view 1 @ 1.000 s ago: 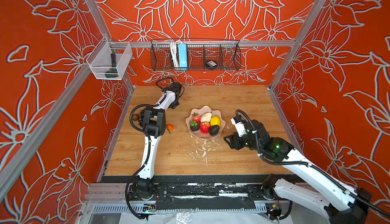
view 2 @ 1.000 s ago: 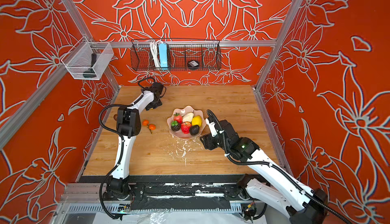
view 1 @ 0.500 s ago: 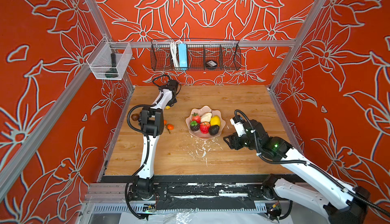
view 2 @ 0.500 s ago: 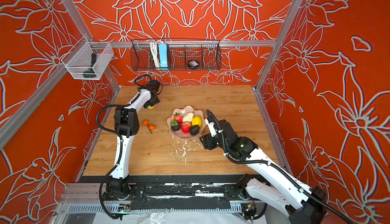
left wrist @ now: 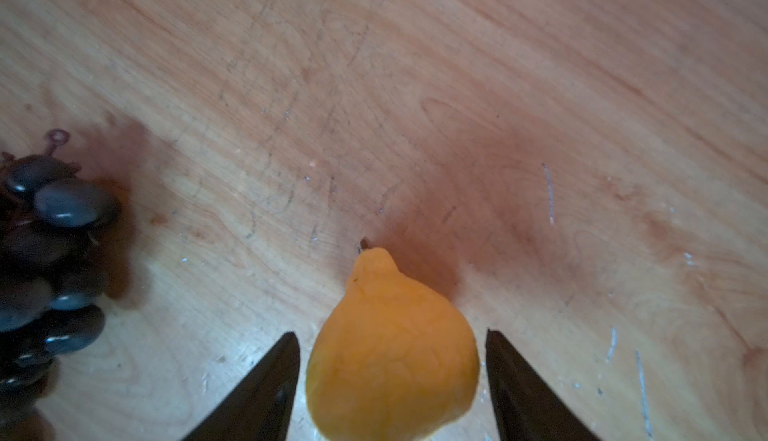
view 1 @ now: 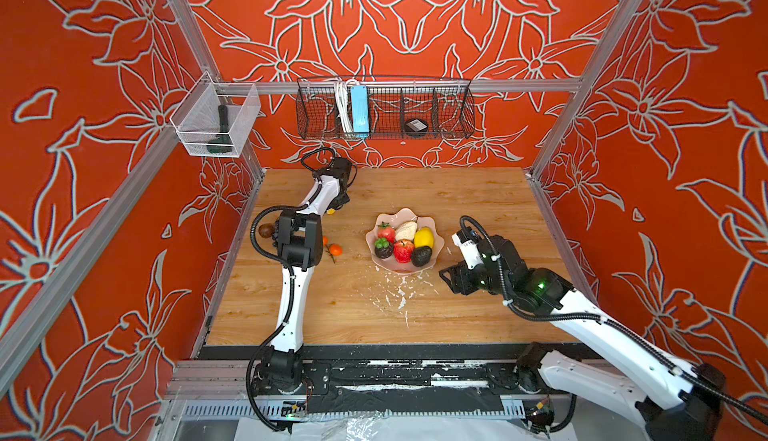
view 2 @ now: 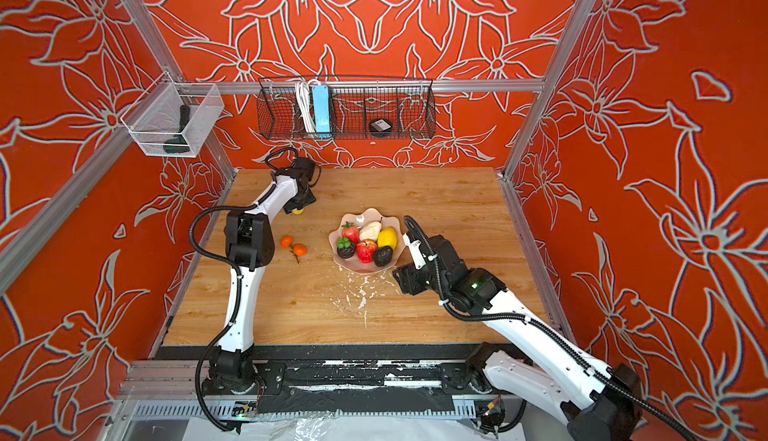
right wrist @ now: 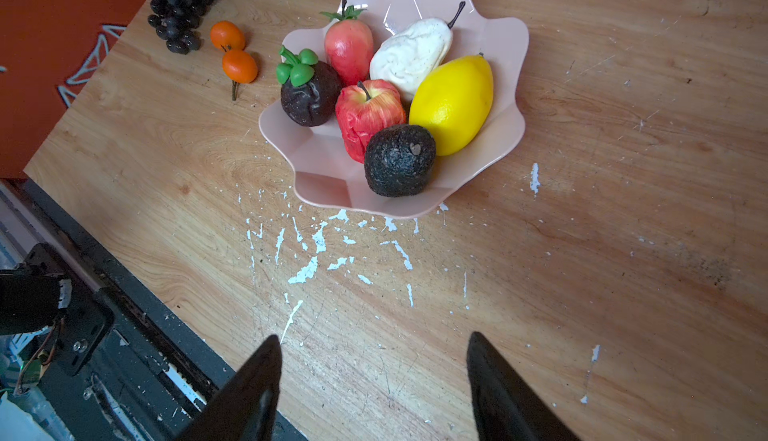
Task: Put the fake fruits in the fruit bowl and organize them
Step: 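Lower the left gripper around the small yellow fruit and close it, then carry the yellow fruit toward the right gripper while right gripper reaches to it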
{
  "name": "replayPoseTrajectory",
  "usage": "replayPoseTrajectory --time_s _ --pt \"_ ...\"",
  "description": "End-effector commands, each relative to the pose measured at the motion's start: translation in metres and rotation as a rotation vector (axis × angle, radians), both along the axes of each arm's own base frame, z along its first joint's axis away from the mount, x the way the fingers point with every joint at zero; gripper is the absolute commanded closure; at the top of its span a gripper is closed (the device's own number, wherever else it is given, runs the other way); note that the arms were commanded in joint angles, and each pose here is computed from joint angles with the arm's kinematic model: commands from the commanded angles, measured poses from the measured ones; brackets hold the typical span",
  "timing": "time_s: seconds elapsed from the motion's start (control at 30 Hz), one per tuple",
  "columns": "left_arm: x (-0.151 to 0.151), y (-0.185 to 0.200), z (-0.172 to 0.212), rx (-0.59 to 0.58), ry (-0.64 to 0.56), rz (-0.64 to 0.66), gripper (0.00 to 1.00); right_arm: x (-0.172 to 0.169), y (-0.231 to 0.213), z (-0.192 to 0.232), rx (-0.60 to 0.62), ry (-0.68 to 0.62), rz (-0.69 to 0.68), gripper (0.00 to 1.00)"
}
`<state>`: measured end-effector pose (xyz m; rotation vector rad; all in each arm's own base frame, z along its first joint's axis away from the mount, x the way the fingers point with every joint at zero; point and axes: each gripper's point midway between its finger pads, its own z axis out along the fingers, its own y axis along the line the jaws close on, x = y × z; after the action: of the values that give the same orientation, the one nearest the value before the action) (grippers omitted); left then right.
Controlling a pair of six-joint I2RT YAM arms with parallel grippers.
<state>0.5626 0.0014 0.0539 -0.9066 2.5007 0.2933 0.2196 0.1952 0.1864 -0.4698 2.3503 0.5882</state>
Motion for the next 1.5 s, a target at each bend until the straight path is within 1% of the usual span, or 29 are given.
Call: replayPoseTrajectory --time_s 0.0,0.1,0.2,0.37,0.5,0.67,0.77,0.83,0.87,1.03,1.17,1.23,1.33,1.4,1.47 --pt "-0.009 0.003 -0.012 0.008 0.044 0.013 0.28 0.001 0.002 0.003 0.012 -0.006 -0.003 0.29" --pt "-0.009 0.002 -0.012 0.006 0.046 0.012 0.20 0.001 0.002 0.003 0.012 -0.007 -0.002 0.29" --pt "-0.009 0.002 -0.013 0.006 0.049 0.011 0.20 0.001 0.002 0.004 0.013 -0.008 -0.002 0.29" --pt "-0.009 0.002 -0.017 0.004 0.055 0.011 0.28 0.001 0.001 0.003 0.011 -0.007 -0.005 0.29" --pt "-0.010 0.002 -0.019 -0.001 0.058 0.011 0.32 0.001 0.001 0.004 0.011 -0.008 -0.007 0.29" --pt "-0.011 0.002 -0.018 -0.004 0.057 0.012 0.34 0.001 0.001 0.003 0.007 -0.006 -0.008 0.29" --pt "-0.013 0.002 -0.016 -0.001 0.054 0.015 0.38 0.001 0.001 0.003 0.008 -0.007 -0.007 0.29" --pt "-0.015 0.003 -0.015 -0.001 0.048 0.017 0.44 0.001 0.001 0.003 0.007 -0.005 -0.007 0.29" --pt "-0.015 0.003 -0.013 0.001 0.040 0.017 0.46 0.001 0.001 0.003 0.008 -0.005 -0.008 0.29" --pt "-0.020 0.006 -0.002 0.018 0.015 0.017 0.49 0.001 0.001 0.003 0.011 -0.004 -0.006 0.29" --pt "-0.029 0.003 0.010 0.014 -0.008 0.004 0.52 0.001 0.002 0.004 0.012 -0.004 -0.006 0.29" --pt "-0.035 -0.003 0.019 -0.004 -0.048 -0.021 0.52 0.001 0.002 0.006 0.016 -0.007 -0.010 0.29" --pt "-0.047 -0.018 0.040 -0.035 -0.134 -0.111 0.52 0.003 0.001 0.009 0.016 -0.003 -0.024 0.29" --pt "-0.058 -0.032 0.061 -0.049 -0.202 -0.195 0.53 0.005 -0.002 0.010 0.006 0.006 -0.049 0.29" --pt "-0.068 -0.047 0.079 -0.094 -0.267 -0.288 0.54 0.007 -0.003 0.010 -0.003 0.021 -0.066 0.29"
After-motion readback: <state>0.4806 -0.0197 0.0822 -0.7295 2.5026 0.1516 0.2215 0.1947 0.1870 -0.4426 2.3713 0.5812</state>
